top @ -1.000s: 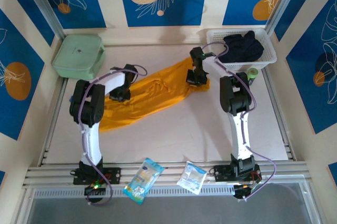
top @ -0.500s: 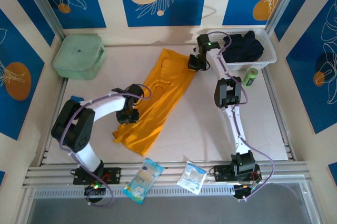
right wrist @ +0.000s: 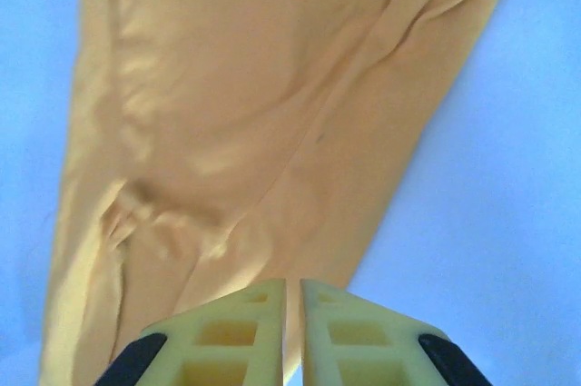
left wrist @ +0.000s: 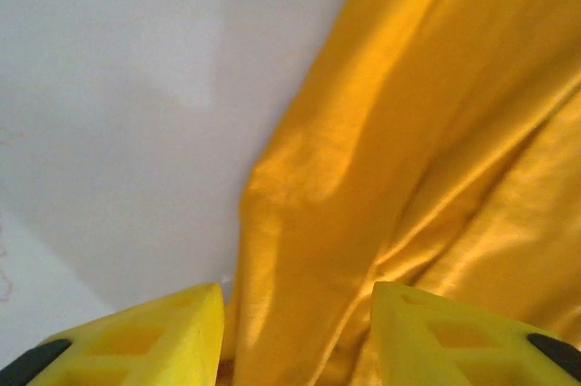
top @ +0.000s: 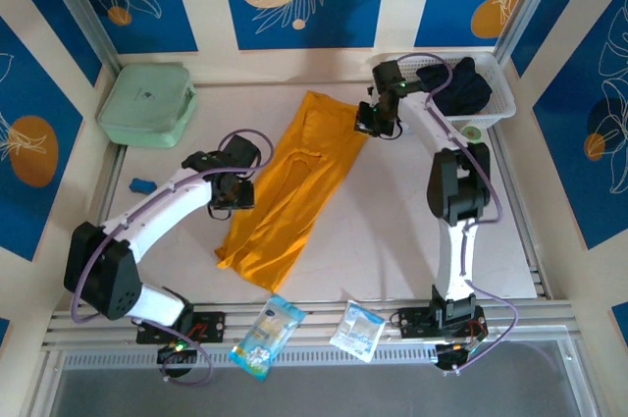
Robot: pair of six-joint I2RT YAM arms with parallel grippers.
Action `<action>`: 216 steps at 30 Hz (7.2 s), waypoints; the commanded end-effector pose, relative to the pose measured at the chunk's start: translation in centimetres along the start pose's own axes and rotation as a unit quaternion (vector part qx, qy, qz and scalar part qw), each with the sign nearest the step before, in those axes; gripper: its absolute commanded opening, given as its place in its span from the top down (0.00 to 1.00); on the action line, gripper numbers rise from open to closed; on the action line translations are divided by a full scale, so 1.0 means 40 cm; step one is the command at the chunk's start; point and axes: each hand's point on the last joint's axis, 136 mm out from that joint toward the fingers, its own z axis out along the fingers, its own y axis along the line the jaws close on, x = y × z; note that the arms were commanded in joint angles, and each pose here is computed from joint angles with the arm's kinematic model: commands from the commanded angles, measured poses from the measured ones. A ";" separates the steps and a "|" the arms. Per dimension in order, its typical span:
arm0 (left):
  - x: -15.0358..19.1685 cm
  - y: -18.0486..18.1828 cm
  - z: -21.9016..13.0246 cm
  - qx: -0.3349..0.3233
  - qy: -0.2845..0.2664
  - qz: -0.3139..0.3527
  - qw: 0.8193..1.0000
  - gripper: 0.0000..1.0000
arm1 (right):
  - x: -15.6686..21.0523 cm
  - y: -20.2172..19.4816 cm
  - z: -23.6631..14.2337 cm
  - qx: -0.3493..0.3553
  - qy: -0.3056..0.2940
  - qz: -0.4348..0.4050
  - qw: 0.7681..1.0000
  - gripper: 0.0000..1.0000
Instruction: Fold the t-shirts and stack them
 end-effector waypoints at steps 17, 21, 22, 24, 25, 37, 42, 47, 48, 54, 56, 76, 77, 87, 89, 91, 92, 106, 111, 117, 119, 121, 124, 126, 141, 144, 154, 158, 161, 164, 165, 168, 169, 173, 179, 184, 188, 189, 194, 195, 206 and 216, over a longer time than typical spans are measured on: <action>0.103 -0.014 0.267 0.013 0.088 0.034 0.995 0.74 | 0.240 0.044 0.221 0.083 0.089 0.120 0.985 1.00; 0.180 0.005 0.275 0.009 0.111 0.008 0.994 0.75 | 0.229 0.030 0.263 0.103 0.104 0.108 0.983 1.00; 0.197 0.004 0.276 0.013 0.117 -0.001 0.993 0.74 | 0.227 0.027 0.274 0.106 0.108 0.103 0.983 1.00; 0.230 -0.002 0.272 0.020 0.123 -0.019 0.992 0.74 | 0.220 0.023 0.303 0.109 0.118 0.092 0.983 1.00; 0.244 -0.003 0.271 0.020 0.125 -0.027 0.992 0.74 | 0.218 0.023 0.315 0.109 0.124 0.085 0.983 1.00; 0.313 -0.077 0.220 0.078 0.098 -0.122 0.985 0.71 | 0.133 0.014 0.396 0.082 0.157 0.004 0.984 1.00; 0.286 -0.078 0.211 0.069 0.084 -0.120 0.987 0.66 | 0.113 0.003 0.388 0.070 0.154 -0.003 0.986 1.00; 0.239 -0.106 0.178 0.079 0.068 -0.099 0.990 0.52 | 0.078 0.062 0.338 0.027 0.128 -0.072 0.989 0.83; 0.226 -0.105 0.163 0.077 0.061 -0.093 0.991 0.48 | 0.067 0.080 0.314 0.021 0.114 -0.089 0.989 0.78; 0.158 -0.065 0.037 0.055 0.009 -0.062 0.997 0.27 | 0.070 0.164 0.108 -0.004 0.042 -0.151 0.988 0.59; 0.173 -0.043 0.010 0.051 0.012 -0.056 0.997 0.24 | 0.124 0.163 0.047 -0.002 0.036 -0.154 0.987 0.57; 0.375 -0.022 0.044 0.156 0.071 -0.066 0.983 0.59 | 0.663 0.252 0.048 -0.051 0.164 -0.148 0.974 0.62; 0.377 -0.028 0.047 0.159 0.075 -0.063 0.982 0.59 | 0.673 0.267 0.067 -0.053 0.173 -0.150 0.972 0.62; 0.377 -0.051 0.070 0.175 0.078 -0.076 0.979 0.59 | 0.612 0.373 0.181 -0.052 0.176 -0.160 0.970 0.66; 0.378 -0.056 0.074 0.178 0.080 -0.080 0.978 0.59 | 0.593 0.381 0.195 -0.052 0.175 -0.160 0.970 0.69; 0.384 -0.058 0.081 0.179 0.084 -0.084 0.977 0.59 | 0.578 0.380 0.211 -0.050 0.175 -0.158 0.971 0.73; 0.387 -0.059 0.083 0.180 0.087 -0.086 0.976 0.59 | 0.570 0.378 0.222 -0.049 0.176 -0.155 0.971 0.77; 0.401 -0.040 0.048 0.180 0.088 -0.099 0.975 0.49 | 0.519 0.326 0.344 -0.041 0.205 -0.117 0.971 1.00; 0.404 -0.047 0.054 0.178 0.096 -0.090 0.975 0.49 | 0.524 0.301 0.369 -0.033 0.216 -0.101 0.971 1.00; 0.395 -0.062 0.058 0.181 0.089 -0.078 0.976 0.59 | 0.530 0.288 0.374 -0.030 0.222 -0.095 0.970 1.00; 0.383 -0.064 0.057 0.181 0.080 -0.080 0.977 0.59 | 0.532 0.287 0.375 -0.030 0.223 -0.095 0.970 1.00; 0.371 -0.066 0.058 0.180 0.070 -0.081 0.978 0.60 | 0.535 0.285 0.375 -0.030 0.225 -0.094 0.969 1.00; 0.353 -0.078 0.063 0.183 0.061 -0.083 0.978 0.61 | 0.541 0.281 0.378 -0.031 0.229 -0.092 0.969 1.00; 0.345 -0.089 0.068 0.187 0.058 -0.084 0.977 0.62 | 0.543 0.281 0.379 -0.032 0.231 -0.092 0.968 1.00; 0.325 -0.097 0.104 0.167 0.049 -0.072 0.982 0.78 | 0.555 0.280 0.381 -0.036 0.241 -0.087 0.966 1.00; 0.331 -0.101 0.112 0.167 0.055 -0.071 0.982 0.80 | 0.555 0.277 0.380 -0.036 0.241 -0.087 0.966 1.00; 0.342 -0.060 0.091 0.142 0.044 -0.078 0.986 1.00 | 0.549 0.259 0.385 -0.029 0.237 -0.072 0.968 1.00; 0.371 -0.009 0.067 0.121 0.037 -0.093 0.988 1.00 | 0.539 0.238 0.390 -0.023 0.233 -0.053 0.971 1.00; 0.408 0.031 0.058 0.112 0.042 -0.111 0.987 1.00 | 0.533 0.228 0.393 -0.018 0.230 -0.045 0.972 1.00; 0.447 0.056 0.058 0.114 0.051 -0.134 0.983 1.00 | 0.529 0.221 0.396 -0.015 0.227 -0.038 0.973 1.00; 0.460 0.062 0.060 0.116 0.054 -0.143 0.981 1.00 | 0.530 0.220 0.398 -0.014 0.227 -0.036 0.973 1.00; 0.495 0.078 0.072 0.117 0.065 -0.164 0.977 1.00 | 0.527 0.218 0.400 -0.013 0.223 -0.032 0.974 1.00; 0.505 0.082 0.076 0.116 0.068 -0.167 0.977 1.00 | 0.526 0.218 0.400 -0.013 0.222 -0.030 0.974 1.00; 0.530 0.090 0.090 0.110 0.081 -0.177 0.975 1.00 | 0.517 0.214 0.399 -0.011 0.215 -0.024 0.976 1.00; 0.536 0.091 0.081 0.101 0.089 -0.173 0.976 0.69 | 0.504 0.217 0.393 -0.019 0.214 -0.020 0.976 1.00; 0.481 0.102 0.012 0.094 0.051 -0.159 0.981 0.43 | 0.499 0.254 0.376 -0.041 0.217 -0.030 0.975 0.98; 0.434 0.093 -0.040 0.097 0.025 -0.142 0.985 0.39 | 0.486 0.283 0.331 -0.051 0.204 -0.046 0.977 0.92; 0.422 0.083 -0.047 0.101 0.021 -0.137 0.985 0.39 | 0.482 0.288 0.312 -0.052 0.198 -0.050 0.978 0.91; 0.369 0.010 -0.029 0.116 0.009 -0.105 0.988 0.41 | 0.475 0.270 0.208 -0.040 0.161 -0.064 0.984 0.84; 0.355 -0.010 -0.019 0.116 0.006 -0.096 0.989 0.41 | 0.476 0.256 0.190 -0.034 0.155 -0.064 0.985 0.82; 0.348 -0.139 0.093 0.119 0.066 -0.033 0.990 0.48 | 0.421 0.140 0.224 -0.010 0.152 -0.035 0.988 0.79; 0.460 -0.190 0.130 0.132 0.138 -0.012 0.982 0.49 | 0.316 0.087 0.325 0.024 0.159 -0.035 0.986 0.87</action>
